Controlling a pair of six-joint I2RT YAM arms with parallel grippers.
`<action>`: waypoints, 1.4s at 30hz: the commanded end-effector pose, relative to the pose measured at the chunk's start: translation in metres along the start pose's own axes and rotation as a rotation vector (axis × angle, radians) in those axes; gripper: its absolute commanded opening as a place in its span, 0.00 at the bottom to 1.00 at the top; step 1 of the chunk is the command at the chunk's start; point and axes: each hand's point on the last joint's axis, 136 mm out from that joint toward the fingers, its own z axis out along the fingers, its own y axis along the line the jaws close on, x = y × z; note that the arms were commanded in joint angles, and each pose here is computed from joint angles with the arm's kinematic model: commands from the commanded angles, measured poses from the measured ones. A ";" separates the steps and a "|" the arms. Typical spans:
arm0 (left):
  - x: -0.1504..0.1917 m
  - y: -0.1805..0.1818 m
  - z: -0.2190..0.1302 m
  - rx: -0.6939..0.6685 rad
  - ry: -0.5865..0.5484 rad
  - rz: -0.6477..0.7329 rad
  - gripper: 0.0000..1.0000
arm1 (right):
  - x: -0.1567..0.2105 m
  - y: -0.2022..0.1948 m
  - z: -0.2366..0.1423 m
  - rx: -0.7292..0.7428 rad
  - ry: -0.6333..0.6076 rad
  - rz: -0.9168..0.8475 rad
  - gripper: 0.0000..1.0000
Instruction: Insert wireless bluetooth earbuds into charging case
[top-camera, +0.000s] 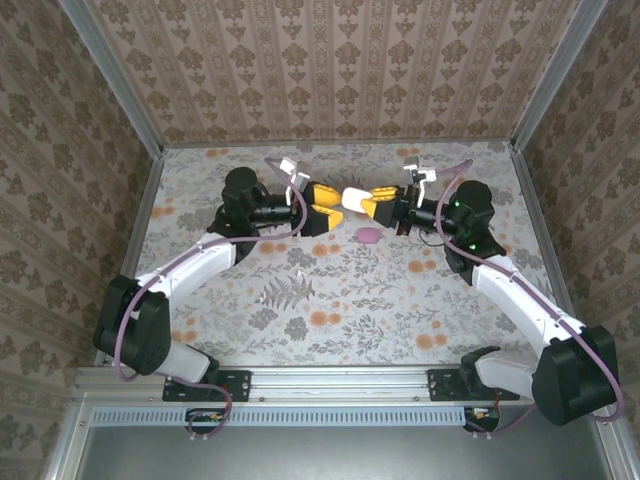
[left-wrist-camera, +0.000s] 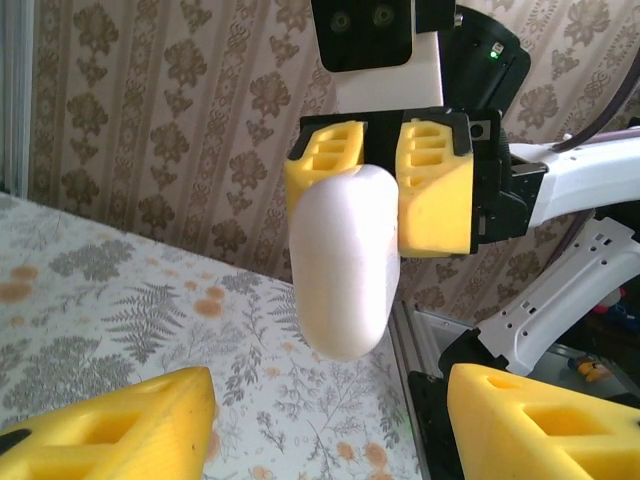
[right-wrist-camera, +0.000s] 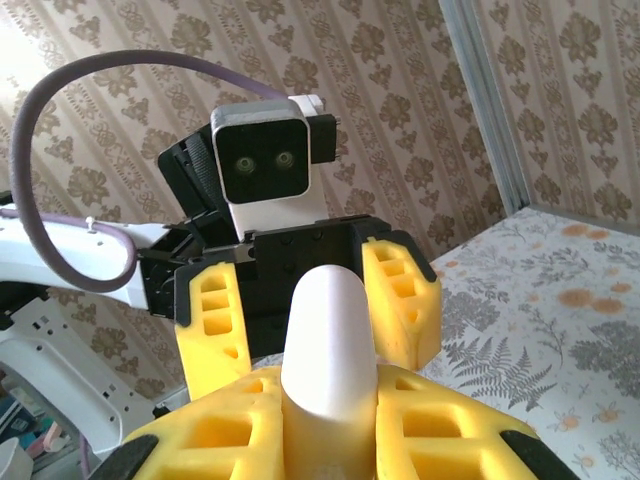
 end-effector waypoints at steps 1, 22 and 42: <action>-0.016 -0.016 0.001 0.051 -0.027 0.115 0.63 | -0.006 0.020 -0.001 -0.066 -0.010 -0.099 0.20; -0.014 -0.034 0.012 0.170 0.026 0.102 0.43 | -0.008 0.028 0.006 -0.098 -0.025 -0.124 0.21; -0.018 -0.035 0.015 0.174 0.037 0.073 0.34 | -0.006 0.026 0.010 -0.089 -0.025 -0.126 0.22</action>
